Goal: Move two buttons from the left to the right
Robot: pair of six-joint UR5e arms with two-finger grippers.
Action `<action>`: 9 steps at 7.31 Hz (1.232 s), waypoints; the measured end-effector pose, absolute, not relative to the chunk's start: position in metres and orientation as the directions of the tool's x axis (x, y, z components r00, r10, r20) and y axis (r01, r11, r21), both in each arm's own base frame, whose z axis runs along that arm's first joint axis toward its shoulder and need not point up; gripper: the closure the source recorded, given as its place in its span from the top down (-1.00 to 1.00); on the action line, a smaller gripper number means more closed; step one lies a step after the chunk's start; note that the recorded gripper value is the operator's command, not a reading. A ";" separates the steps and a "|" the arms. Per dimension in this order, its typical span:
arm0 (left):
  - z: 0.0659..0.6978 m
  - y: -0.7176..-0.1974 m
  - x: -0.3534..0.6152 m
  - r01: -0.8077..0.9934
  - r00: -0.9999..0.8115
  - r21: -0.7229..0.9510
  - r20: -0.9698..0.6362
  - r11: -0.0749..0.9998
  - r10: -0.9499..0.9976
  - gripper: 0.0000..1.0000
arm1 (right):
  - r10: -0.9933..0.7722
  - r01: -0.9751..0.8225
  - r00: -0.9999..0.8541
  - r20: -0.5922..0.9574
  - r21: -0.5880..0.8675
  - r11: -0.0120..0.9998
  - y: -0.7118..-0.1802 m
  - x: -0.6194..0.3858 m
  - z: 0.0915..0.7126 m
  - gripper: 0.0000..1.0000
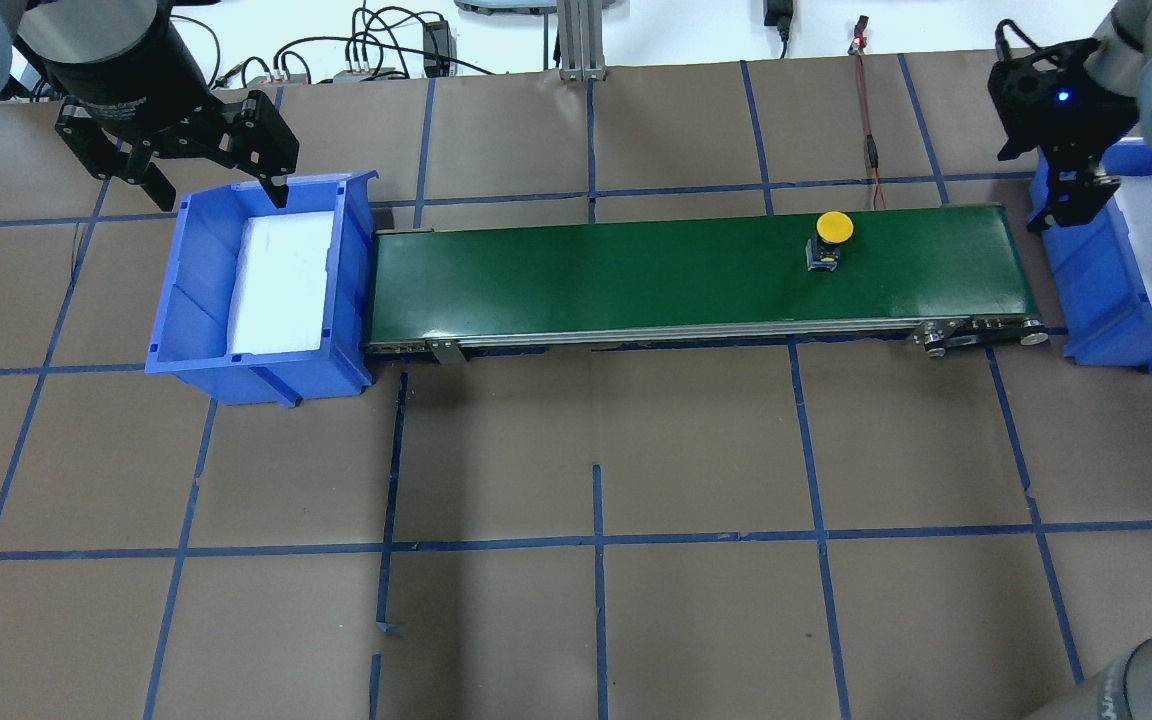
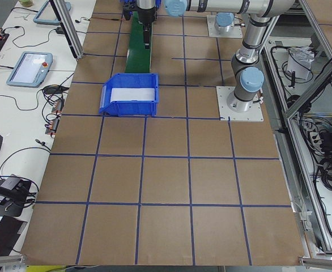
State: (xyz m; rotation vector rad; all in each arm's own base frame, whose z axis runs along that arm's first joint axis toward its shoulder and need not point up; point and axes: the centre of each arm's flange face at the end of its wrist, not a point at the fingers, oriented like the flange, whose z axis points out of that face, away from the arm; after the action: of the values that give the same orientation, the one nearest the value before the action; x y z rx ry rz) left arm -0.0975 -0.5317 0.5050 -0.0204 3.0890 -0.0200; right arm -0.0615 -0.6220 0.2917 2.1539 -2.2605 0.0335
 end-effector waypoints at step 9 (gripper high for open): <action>0.507 -0.531 -0.096 -0.016 -0.998 -0.016 -0.054 1.000 -0.017 1.00 | -0.999 -1.000 -0.029 0.043 -0.014 0.028 -0.622 -0.014 0.276 0.99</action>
State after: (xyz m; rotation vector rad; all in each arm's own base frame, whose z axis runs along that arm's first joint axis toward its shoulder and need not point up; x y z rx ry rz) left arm -0.0958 -0.5310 0.5065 -0.0250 3.0876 -0.0241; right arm -0.0140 -0.6222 0.2757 2.1744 -2.2369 0.0630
